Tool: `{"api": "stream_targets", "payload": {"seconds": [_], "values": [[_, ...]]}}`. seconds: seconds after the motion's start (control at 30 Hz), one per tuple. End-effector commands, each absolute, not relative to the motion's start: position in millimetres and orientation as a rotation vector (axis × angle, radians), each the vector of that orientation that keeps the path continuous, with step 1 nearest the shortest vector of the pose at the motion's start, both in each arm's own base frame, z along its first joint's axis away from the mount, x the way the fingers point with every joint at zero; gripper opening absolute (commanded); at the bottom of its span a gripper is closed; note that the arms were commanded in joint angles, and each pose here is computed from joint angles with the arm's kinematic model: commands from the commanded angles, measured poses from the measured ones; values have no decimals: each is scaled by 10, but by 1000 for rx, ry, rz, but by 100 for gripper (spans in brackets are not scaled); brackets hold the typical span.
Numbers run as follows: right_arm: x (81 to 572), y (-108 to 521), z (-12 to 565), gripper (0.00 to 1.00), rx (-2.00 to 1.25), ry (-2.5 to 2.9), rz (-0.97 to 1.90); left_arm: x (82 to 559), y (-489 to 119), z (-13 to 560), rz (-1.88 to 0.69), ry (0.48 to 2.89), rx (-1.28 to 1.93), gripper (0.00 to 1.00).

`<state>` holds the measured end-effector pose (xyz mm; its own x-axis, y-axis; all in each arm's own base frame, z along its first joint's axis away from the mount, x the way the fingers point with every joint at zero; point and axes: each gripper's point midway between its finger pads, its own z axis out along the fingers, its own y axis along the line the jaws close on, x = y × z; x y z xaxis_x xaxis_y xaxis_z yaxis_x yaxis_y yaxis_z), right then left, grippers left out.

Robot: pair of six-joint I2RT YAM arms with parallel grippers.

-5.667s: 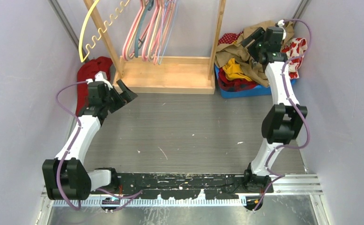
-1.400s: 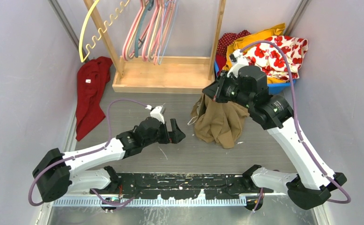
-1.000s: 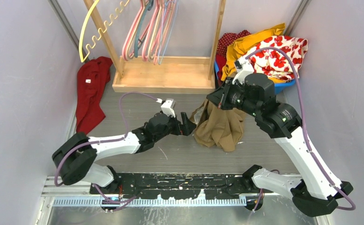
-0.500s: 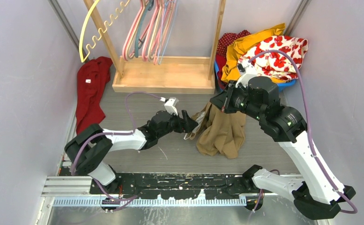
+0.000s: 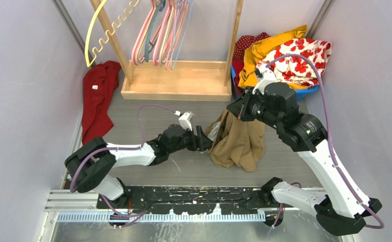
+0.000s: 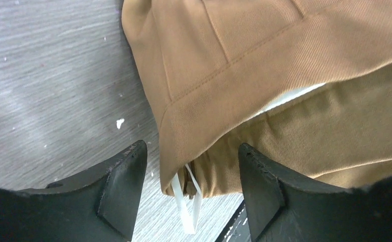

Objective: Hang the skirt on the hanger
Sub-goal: Flatten out the skirt at the center of the board.

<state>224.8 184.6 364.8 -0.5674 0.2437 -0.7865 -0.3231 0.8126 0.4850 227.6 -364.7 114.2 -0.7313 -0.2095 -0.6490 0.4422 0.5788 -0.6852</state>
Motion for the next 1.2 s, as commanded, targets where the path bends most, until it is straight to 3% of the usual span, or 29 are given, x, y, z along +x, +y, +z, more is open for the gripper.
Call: {"api": "stream_targets", "payload": {"seconds": [0.0, 0.33, 0.53, 0.93, 1.1, 1.17], "values": [[2348, 1898, 3944, 1, -60, 1913, 783, 2216, -3583, 1097, -1148, 2120, 155, 63], [2335, 1877, 3947, 1, -55, 1912, 779, 2291, -3730, 827, -1124, 2210, 125, 23], [2378, 1856, 3816, 1, -61, 1944, 733, 2403, -3415, 1033, -933, 2232, 111, 13], [3270, 2256, 3814, 1, -151, 1937, 620, 3299, -2128, 2361, -837, 2072, -59, 15], [3690, 2286, 4073, 1, -117, 1916, 702, 3453, -2001, 2909, -843, 2045, -6, 16], [3681, 2270, 4134, 1, -129, 1923, 694, 3430, -2047, 2802, -868, 2093, 6, 21]]}}
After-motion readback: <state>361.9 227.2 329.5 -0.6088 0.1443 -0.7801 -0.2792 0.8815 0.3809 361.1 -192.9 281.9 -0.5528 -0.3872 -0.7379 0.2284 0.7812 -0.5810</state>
